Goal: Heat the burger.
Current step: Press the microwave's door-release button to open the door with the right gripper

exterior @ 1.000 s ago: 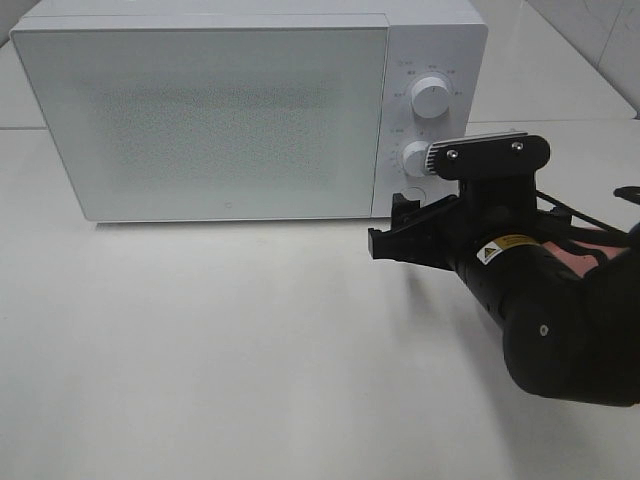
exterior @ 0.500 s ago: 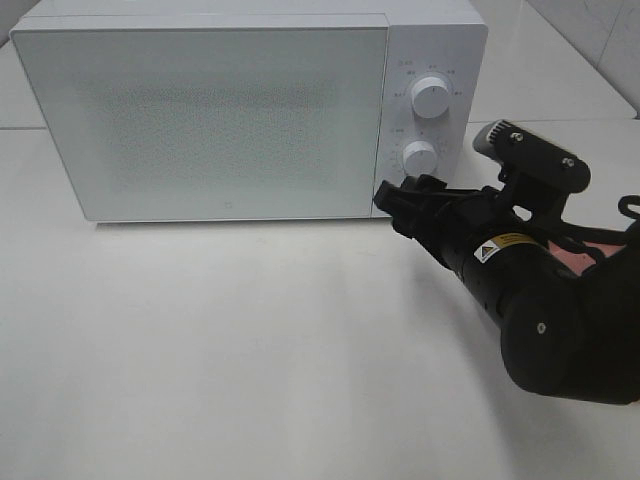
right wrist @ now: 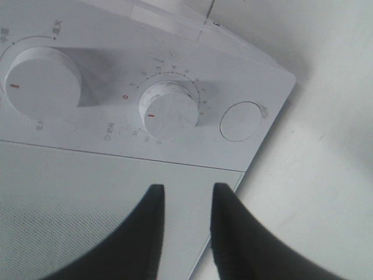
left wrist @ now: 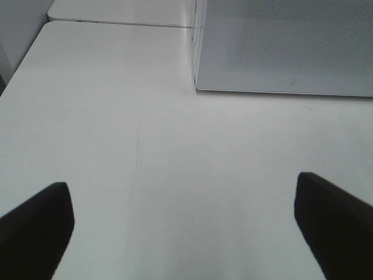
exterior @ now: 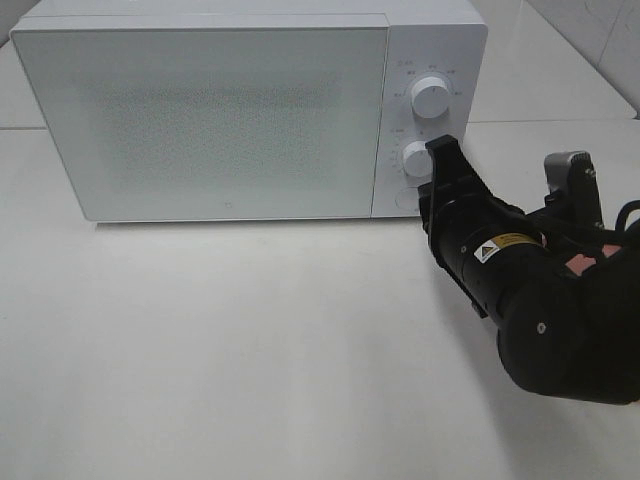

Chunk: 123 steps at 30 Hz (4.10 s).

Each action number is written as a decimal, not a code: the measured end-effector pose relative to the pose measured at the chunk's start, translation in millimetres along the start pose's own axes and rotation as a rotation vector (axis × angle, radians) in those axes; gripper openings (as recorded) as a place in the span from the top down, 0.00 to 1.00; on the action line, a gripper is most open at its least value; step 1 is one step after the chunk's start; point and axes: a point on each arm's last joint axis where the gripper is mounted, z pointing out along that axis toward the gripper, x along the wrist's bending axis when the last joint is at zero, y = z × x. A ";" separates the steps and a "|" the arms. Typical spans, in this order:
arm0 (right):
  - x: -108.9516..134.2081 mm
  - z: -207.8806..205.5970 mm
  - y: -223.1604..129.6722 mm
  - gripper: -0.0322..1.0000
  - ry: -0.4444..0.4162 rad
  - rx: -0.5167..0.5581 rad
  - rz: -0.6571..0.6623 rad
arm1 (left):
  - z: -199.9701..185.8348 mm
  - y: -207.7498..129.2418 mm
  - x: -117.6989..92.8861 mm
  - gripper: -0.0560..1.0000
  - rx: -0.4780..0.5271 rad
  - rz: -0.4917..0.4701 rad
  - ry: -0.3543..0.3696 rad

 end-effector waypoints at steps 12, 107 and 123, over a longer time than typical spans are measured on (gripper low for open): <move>-5.8 0.3 -1.0 0.96 -0.062 0.002 0.185 | 0.0 0.0 0.0 0.04 0.000 0.000 0.000; -19.4 126.5 -14.7 0.96 -0.121 -0.141 0.332 | 0.0 0.0 0.0 0.04 0.000 0.000 0.000; -17.6 125.6 -14.9 0.96 -0.138 -0.127 0.329 | 0.0 0.0 0.0 0.04 0.000 0.000 0.000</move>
